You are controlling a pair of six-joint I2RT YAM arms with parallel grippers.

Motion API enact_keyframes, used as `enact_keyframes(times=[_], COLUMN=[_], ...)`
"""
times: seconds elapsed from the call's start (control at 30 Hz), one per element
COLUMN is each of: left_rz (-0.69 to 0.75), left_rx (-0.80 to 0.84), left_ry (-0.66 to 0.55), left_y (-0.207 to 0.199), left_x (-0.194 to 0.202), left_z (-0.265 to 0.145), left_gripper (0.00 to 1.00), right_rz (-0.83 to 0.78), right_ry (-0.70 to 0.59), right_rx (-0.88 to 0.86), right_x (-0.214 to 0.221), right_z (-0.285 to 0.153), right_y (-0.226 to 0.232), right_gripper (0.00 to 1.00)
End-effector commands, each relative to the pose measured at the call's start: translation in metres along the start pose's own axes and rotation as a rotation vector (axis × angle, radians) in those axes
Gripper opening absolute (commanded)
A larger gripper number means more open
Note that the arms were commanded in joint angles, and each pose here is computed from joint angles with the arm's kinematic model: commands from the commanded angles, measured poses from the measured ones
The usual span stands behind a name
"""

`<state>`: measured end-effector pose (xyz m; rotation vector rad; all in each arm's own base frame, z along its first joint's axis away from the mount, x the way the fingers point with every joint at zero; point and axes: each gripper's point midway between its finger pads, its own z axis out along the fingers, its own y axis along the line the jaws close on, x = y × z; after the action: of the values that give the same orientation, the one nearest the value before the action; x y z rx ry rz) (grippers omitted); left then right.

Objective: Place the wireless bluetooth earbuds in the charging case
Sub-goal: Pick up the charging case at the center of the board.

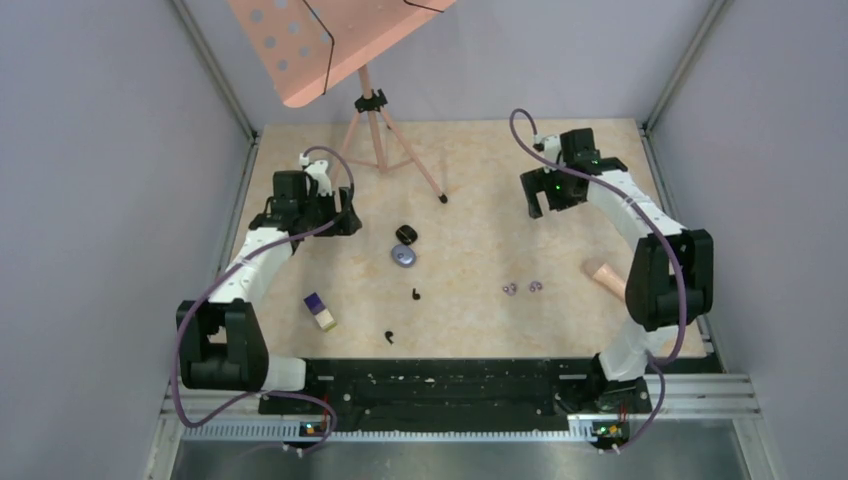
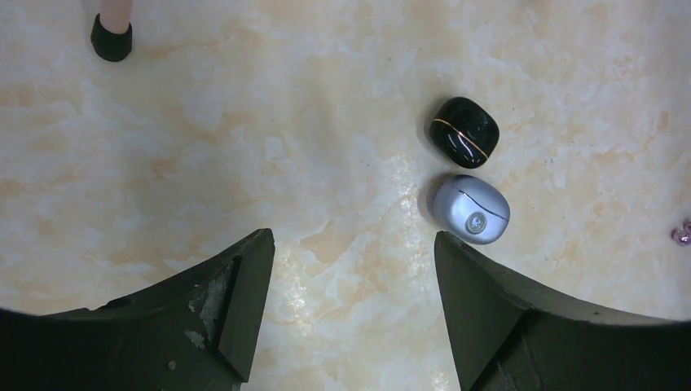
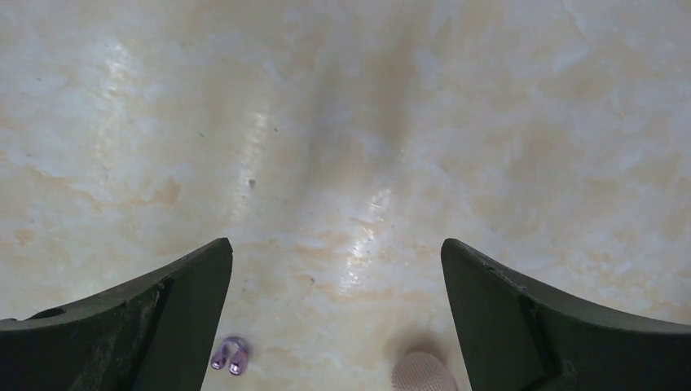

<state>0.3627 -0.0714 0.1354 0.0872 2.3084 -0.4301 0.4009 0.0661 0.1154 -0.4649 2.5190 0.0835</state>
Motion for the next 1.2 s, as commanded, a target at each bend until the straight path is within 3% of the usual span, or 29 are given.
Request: enact_keyframes(times=[0.0, 0.13, 0.33, 0.37, 0.4, 0.6, 0.73, 0.77, 0.87, 1.17], left_rz=[-0.012, -0.012, -0.012, -0.078, -0.129, -0.201, -0.296, -0.304, -0.345, -0.397], left_rx=[0.025, 0.025, 0.025, 0.004, -0.002, -0.040, -0.069, -0.089, -0.173, -0.233], left_ry=[-0.016, -0.016, -0.016, -0.003, 0.001, -0.084, -0.106, -0.106, -0.110, -0.132], left_y=[-0.007, -0.007, -0.007, -0.004, -0.003, 0.016, 0.031, 0.035, 0.048, 0.060], left_x=[-0.010, -0.010, -0.010, -0.003, 0.002, 0.005, 0.003, 0.004, 0.009, 0.010], left_z=[-0.004, -0.004, -0.004, -0.008, -0.011, -0.027, -0.037, -0.039, -0.043, -0.049], left_gripper=[0.78, 0.78, 0.78, 0.85, 0.87, 0.87, 0.85, 0.84, 0.80, 0.76], right_rz=[-0.022, 0.089, -0.176, -0.204, -0.231, -0.442, -0.502, -0.508, -0.523, -0.509], right_ry=[-0.090, -0.052, -0.012, -0.012, -0.012, -0.005, -0.019, -0.029, -0.070, -0.106], right_rx=[-0.125, -0.218, -0.421, -0.446, -0.471, -0.608, -0.613, -0.609, -0.565, -0.390], right_x=[-0.044, -0.054, -0.053, -0.054, -0.054, -0.039, -0.036, -0.037, -0.042, -0.051], right_z=[0.002, 0.025, 0.033, 0.033, 0.033, 0.039, 0.047, 0.048, 0.051, 0.073], right_y=[0.038, 0.064, 0.151, 0.168, 0.183, 0.266, 0.296, 0.306, 0.320, 0.338], right_gripper=[0.99, 0.99, 0.93, 0.92, 0.91, 0.82, 0.81, 0.91, 0.95, 0.86])
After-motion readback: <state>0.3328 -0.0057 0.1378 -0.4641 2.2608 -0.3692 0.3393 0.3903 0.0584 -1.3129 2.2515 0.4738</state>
